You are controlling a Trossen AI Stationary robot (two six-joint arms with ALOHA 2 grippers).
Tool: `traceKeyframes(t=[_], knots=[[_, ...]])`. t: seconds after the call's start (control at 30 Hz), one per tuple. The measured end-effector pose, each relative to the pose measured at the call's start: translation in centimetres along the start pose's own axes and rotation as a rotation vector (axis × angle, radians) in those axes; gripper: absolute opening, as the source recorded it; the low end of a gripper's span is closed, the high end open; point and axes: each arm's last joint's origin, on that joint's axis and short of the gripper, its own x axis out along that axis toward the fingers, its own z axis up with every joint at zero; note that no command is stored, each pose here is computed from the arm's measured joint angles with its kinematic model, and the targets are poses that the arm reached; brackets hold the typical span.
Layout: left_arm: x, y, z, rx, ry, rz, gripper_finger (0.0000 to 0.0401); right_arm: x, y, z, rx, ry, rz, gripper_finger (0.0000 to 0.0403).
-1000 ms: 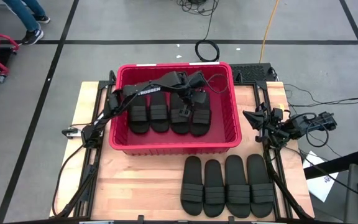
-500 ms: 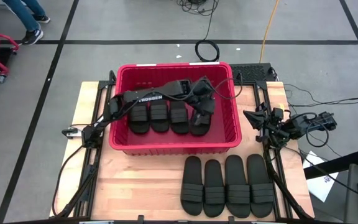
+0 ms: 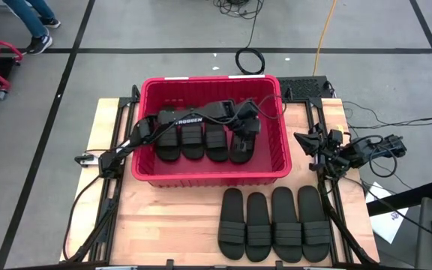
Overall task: Pick and place slides into bin
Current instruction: Put the slipper into the bin
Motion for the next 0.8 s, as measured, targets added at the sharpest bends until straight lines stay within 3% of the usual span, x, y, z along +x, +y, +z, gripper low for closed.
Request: traceKeyframes(t=[0.17, 0.3, 0.47, 0.6, 0.8], knots=[[-4.3, -0.2, 1.9, 0.079, -0.107, -0.022, 0.0001, 0.0, 0.0, 0.2, 0.012, -0.02, 0.007, 0.0], [-11.4, -1.3, 4.5, 0.184, -0.244, 0.043, 0.0001, 0.0, 0.1, 0.7, 0.028, -0.064, 0.035, 0.0], [-21.7, -3.2, 6.0, 0.177, -0.403, 0.144, 0.0, 0.0, 0.2, 1.6, 0.043, -0.105, 0.047, 0.0], [-28.9, -5.2, 5.5, 0.187, -0.508, 0.146, 0.0, 0.2, 0.7, 3.4, -0.026, -0.085, 0.06, 0.0], [-34.9, -7.2, 3.5, 0.188, -0.579, 0.026, 0.0, 1.6, 2.1, 8.7, -0.207, -0.013, 0.04, 0.0]])
